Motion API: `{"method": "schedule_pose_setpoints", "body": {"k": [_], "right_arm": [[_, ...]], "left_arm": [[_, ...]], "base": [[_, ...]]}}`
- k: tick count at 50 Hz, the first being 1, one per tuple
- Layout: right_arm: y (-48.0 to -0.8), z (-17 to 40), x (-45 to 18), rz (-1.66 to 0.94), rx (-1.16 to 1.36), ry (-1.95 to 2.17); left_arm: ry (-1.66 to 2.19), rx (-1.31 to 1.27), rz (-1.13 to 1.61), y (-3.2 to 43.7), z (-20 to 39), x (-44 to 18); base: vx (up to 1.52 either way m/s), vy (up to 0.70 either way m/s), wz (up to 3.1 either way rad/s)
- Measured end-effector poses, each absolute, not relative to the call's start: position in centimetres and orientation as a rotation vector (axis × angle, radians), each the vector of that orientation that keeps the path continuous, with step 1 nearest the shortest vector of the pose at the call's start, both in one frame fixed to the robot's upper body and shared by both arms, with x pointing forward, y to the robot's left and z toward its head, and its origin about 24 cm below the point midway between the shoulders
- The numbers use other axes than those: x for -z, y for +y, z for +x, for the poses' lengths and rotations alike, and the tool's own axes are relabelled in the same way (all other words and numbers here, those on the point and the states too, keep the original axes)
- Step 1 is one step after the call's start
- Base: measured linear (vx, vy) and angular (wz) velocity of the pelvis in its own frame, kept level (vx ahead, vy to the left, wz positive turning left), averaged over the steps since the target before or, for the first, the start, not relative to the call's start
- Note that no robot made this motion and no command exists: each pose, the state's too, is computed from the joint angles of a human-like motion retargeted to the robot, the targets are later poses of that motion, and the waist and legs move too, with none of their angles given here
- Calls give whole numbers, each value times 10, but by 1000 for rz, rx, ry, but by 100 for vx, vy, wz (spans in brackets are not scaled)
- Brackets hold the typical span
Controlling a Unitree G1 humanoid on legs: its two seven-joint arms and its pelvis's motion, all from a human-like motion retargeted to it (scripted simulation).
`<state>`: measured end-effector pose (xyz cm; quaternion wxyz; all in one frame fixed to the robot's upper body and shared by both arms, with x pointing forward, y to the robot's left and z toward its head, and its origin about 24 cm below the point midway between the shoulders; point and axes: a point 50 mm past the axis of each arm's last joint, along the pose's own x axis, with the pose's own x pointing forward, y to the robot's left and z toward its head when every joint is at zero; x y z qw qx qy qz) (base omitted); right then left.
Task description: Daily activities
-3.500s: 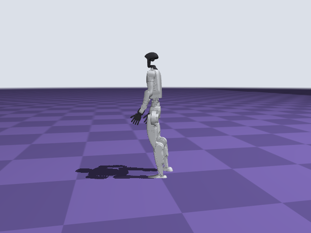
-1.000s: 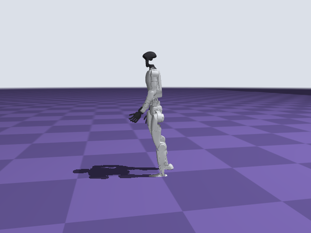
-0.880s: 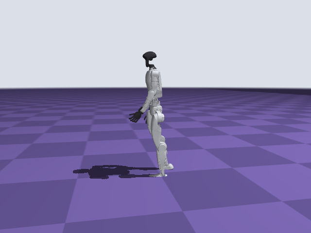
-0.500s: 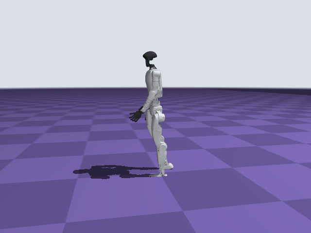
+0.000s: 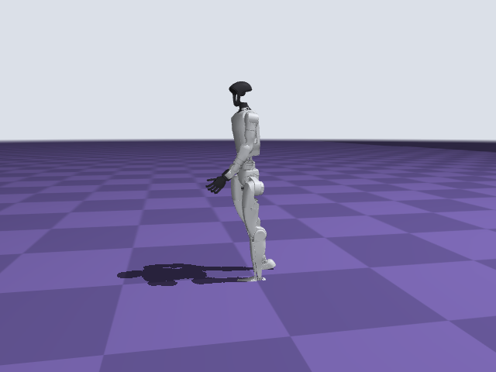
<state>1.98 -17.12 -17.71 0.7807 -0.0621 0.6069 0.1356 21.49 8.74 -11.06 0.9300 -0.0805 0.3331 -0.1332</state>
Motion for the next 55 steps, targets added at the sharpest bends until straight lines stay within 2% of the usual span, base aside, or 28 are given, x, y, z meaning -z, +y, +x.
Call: {"method": "schedule_pose_setpoints", "body": {"k": [55], "right_arm": [[-197,18,175,-133,-216,1352]], "left_arm": [[735,328,-208,74,197,118]], "base": [[0,0,0]]}}
